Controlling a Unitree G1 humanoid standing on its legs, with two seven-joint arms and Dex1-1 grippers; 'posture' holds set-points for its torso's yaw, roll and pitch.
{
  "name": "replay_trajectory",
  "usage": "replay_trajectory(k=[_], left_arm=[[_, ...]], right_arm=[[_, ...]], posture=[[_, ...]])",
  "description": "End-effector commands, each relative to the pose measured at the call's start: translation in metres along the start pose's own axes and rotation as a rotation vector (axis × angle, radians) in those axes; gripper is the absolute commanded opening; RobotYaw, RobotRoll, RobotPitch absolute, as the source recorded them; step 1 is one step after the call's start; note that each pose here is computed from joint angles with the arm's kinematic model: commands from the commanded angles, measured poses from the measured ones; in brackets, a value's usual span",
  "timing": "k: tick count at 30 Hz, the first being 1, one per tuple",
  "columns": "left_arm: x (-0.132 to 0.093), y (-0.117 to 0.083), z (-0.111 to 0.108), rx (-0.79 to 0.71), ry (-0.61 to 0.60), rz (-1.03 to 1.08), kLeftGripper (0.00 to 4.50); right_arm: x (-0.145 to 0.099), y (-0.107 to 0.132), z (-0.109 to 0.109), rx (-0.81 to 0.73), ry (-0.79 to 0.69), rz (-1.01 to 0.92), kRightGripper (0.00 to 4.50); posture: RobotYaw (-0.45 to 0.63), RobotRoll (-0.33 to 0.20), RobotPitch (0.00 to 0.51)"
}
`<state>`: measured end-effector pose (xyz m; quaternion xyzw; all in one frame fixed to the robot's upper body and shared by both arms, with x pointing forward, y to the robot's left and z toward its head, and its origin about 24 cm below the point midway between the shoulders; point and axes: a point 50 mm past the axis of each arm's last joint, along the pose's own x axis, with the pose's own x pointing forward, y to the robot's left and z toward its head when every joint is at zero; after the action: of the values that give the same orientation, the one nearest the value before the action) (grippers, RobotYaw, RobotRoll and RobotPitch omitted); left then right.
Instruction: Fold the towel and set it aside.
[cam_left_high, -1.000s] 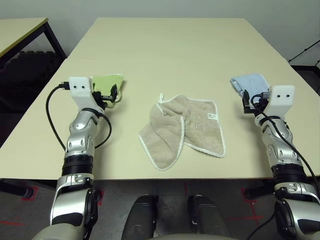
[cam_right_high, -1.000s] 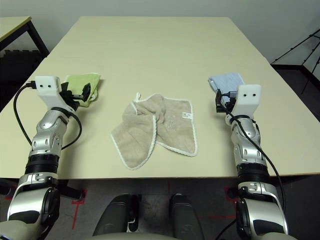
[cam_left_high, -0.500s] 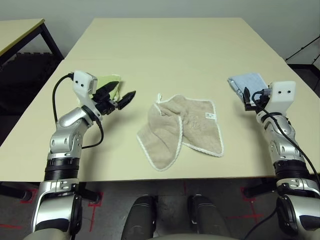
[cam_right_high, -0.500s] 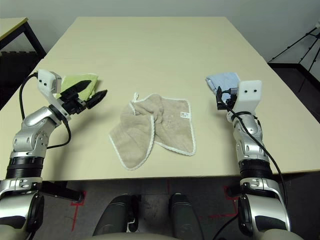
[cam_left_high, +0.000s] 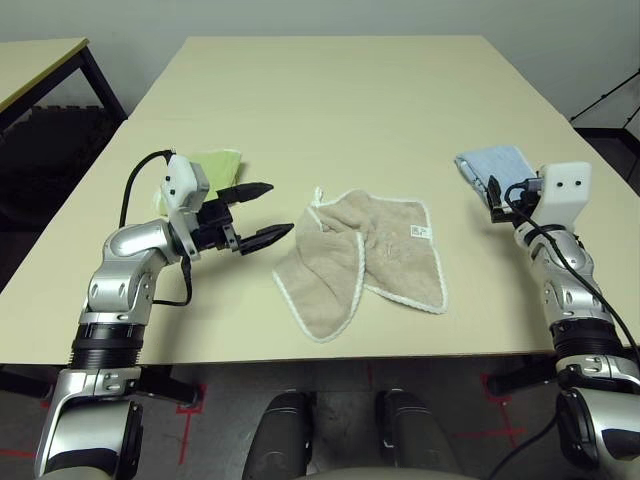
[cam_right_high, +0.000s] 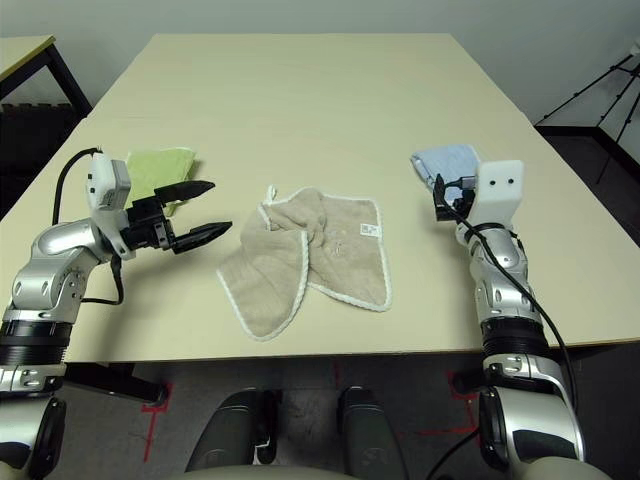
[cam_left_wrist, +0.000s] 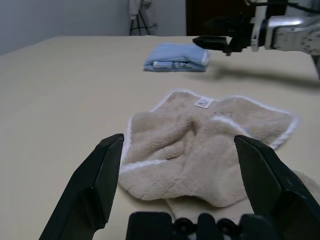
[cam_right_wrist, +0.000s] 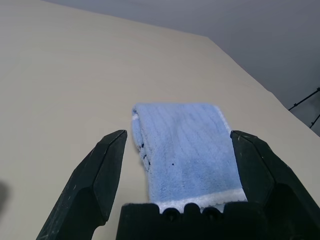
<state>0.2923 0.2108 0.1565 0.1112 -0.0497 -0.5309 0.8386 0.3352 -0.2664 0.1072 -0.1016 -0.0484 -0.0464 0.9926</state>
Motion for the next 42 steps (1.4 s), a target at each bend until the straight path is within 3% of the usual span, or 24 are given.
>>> replay_trajectory(k=[1,30,42], left_arm=[[0.008,-0.011,0.003,0.015,-0.034,-0.077,4.5],[0.001,0.005,-0.016,0.008,0.026,0.003,4.5],[-0.006,0.01,-0.017,0.022,0.052,0.034,4.5]], right_arm=[[0.001,-0.004,-0.001,-0.017,0.015,0.002,4.48],[-0.004,0.001,0.006,-0.014,0.004,0.086,4.48],[-0.029,0.006,0.037,0.034,0.247,0.425,4.48]], posture=[[0.13,0.0,0.069],[0.12,0.0,0.079],[0.11,0.0,0.083]])
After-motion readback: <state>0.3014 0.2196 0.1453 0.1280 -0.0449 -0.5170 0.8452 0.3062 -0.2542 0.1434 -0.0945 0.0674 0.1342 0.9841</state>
